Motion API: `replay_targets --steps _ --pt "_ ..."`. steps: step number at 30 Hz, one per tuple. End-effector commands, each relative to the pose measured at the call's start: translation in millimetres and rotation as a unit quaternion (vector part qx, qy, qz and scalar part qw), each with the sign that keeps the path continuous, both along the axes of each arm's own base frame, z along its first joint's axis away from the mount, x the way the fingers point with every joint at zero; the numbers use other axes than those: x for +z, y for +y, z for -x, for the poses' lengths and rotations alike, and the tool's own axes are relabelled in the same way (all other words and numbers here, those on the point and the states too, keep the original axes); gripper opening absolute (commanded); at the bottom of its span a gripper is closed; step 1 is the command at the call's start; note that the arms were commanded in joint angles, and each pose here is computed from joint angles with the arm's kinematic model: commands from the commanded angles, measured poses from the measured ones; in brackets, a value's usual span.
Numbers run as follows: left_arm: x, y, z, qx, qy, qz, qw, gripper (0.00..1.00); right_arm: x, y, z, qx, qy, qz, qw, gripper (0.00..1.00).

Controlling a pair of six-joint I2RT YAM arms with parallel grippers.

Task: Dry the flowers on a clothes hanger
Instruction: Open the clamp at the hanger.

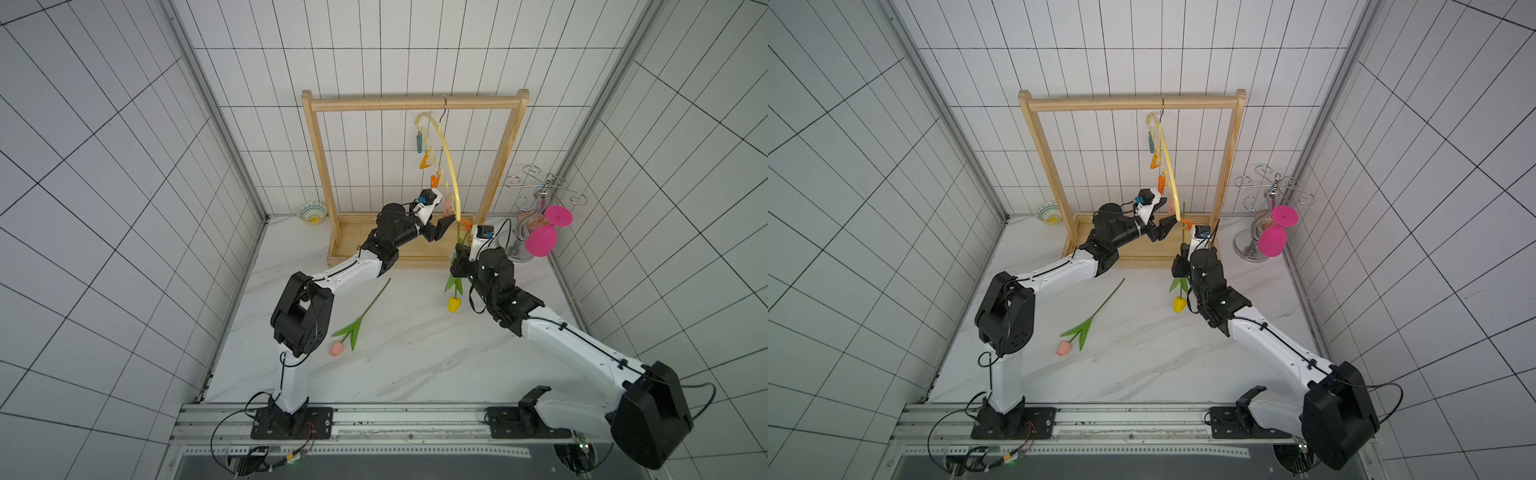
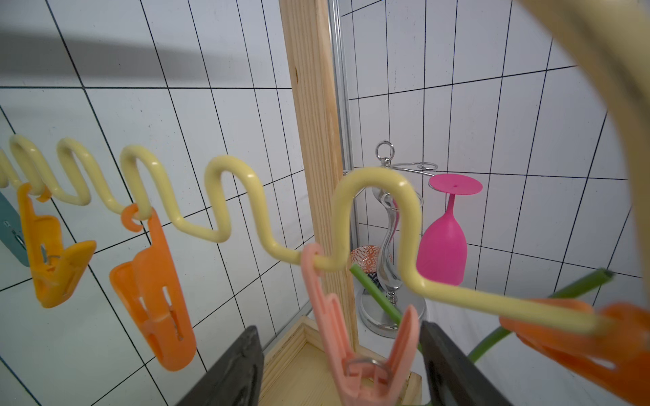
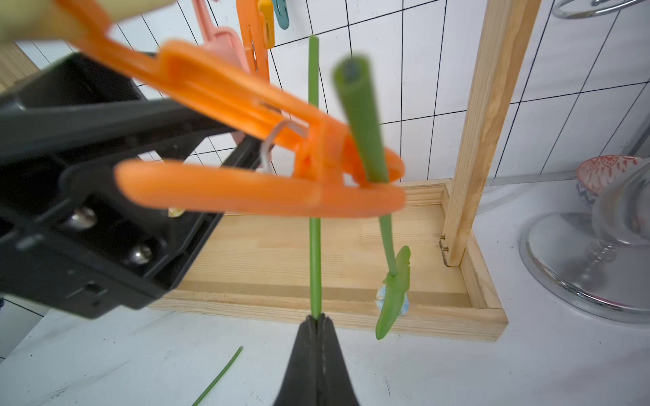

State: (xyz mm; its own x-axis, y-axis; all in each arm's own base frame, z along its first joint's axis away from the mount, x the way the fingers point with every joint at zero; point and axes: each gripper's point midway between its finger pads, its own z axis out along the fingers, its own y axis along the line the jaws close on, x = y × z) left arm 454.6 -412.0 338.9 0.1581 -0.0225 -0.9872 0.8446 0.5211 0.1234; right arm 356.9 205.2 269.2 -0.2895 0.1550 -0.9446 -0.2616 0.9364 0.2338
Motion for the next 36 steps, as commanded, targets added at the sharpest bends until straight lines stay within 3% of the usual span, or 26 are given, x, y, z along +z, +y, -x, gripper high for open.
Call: replay_targets --steps 1,22,32,36 --pt "0.0 -8.7 -1.4 -0.008 -0.008 -0.009 1.0 0.71 17.2 -1.8 1.5 0.007 -0.023 -0.014 1.0 0.0" --pt "19.0 -11.7 5.9 0.001 -0.034 -0.008 0.999 0.39 13.8 3.4 -1.0 0.02 -0.021 -0.013 1.0 0.0" --pt "27.8 -16.1 15.4 0.01 -0.05 -0.013 0.999 0.33 8.8 -6.0 -3.0 -0.004 -0.029 -0.007 1.0 0.0" --pt "29.1 -19.0 15.7 0.024 -0.033 -0.01 0.999 0.33 6.0 -9.4 -5.1 -0.015 -0.029 -0.008 0.999 0.0"
